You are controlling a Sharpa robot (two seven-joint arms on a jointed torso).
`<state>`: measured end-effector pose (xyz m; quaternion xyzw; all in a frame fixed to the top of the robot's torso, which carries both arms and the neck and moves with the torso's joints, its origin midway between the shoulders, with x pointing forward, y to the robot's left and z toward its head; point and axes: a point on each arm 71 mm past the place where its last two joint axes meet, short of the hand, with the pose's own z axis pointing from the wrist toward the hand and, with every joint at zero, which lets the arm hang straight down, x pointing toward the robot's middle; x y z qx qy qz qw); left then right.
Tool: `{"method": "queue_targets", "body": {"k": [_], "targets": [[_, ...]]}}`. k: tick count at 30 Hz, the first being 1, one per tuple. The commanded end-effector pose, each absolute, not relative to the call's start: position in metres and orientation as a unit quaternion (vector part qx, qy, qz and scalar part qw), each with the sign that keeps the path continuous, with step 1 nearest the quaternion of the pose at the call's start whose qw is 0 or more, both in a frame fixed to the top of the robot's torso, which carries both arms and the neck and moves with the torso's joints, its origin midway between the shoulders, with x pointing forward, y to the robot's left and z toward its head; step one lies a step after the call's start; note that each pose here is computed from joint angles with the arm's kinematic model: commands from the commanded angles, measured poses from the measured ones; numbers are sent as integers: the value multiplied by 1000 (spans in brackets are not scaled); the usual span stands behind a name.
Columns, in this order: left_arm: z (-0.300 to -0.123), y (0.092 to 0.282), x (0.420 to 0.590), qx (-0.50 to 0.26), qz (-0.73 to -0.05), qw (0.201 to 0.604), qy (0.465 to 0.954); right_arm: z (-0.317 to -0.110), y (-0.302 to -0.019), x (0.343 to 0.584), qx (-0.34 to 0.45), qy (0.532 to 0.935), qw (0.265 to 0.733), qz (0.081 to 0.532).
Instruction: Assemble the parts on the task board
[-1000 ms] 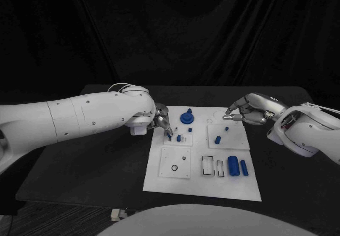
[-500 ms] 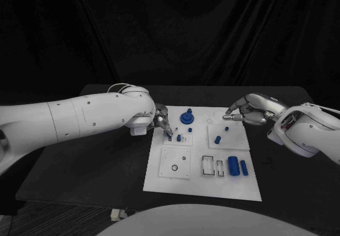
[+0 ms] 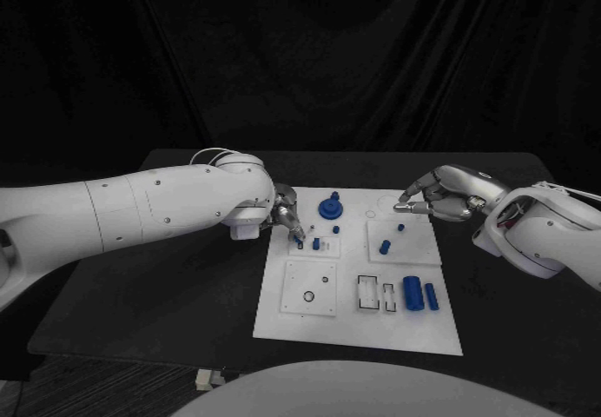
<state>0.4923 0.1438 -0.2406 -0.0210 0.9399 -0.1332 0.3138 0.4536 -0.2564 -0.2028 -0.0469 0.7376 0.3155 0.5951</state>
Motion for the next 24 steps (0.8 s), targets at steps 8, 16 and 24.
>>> {"method": "queue_targets", "body": {"k": [8,16,24], "targets": [[-242,141,491,-17,-136,309,941,-204,-257,453,-44,740,594,312],[-244,141,491,-14,-133,304,943,-204,-257,453,-44,740,594,312],[-246,142,491,-14,-133,302,944,-204,-257,453,-44,741,593,311]]}}
